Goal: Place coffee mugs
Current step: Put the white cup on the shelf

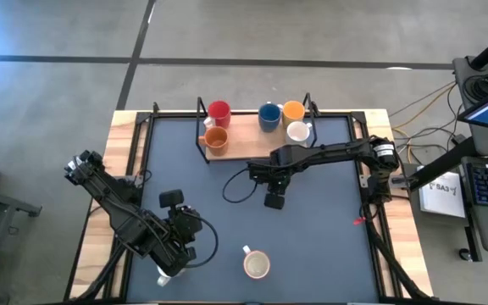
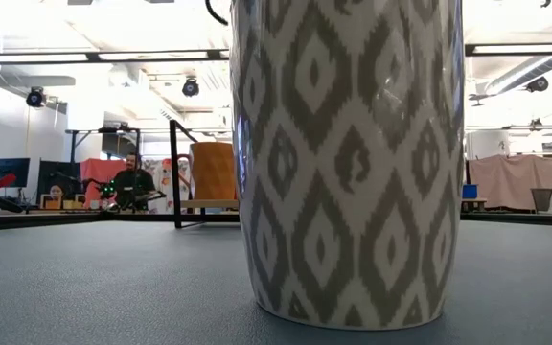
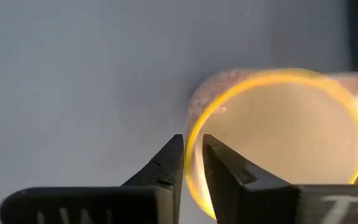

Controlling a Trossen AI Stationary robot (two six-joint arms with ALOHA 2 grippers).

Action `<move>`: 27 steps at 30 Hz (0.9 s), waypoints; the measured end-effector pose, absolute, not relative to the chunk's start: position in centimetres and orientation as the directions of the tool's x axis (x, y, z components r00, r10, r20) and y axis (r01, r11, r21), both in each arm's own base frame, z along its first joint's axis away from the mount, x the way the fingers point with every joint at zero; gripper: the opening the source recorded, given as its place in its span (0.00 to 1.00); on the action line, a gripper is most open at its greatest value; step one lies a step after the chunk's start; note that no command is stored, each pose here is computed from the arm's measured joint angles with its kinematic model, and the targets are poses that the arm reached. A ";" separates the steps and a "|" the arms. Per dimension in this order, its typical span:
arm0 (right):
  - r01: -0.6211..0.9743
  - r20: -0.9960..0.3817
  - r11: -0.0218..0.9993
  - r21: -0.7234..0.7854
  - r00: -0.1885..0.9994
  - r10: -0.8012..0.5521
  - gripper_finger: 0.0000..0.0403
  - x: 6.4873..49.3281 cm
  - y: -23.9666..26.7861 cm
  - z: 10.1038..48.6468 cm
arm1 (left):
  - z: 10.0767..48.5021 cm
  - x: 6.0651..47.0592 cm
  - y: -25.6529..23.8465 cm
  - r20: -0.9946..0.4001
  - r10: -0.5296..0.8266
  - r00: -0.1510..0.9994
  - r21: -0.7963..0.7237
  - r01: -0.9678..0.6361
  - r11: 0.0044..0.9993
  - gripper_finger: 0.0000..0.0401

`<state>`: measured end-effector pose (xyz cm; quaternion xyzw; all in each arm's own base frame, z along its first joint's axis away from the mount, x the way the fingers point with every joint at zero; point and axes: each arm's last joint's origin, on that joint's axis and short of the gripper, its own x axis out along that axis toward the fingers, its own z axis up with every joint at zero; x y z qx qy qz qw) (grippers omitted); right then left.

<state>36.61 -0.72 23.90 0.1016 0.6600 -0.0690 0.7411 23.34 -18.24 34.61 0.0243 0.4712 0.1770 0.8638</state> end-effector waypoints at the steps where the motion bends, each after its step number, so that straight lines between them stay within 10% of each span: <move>1: 0.228 -0.991 0.972 0.060 0.128 0.032 0.14 36.7 -0.7 24.2 | 34.6 23.3 -18.2 -0.805 0.328 0.493 0.207 -0.286 0.936 0.28; 14: -0.083 -0.999 0.995 0.051 0.012 0.053 0.36 35.6 -0.5 24.8 | 34.6 23.3 -18.2 -0.806 0.331 0.490 0.211 -0.285 0.935 0.28; 27: -0.176 -0.999 0.983 0.051 0.000 0.052 0.22 36.0 -0.5 23.6 | 34.6 23.3 -18.2 -0.806 0.331 0.490 0.207 -0.291 0.934 0.28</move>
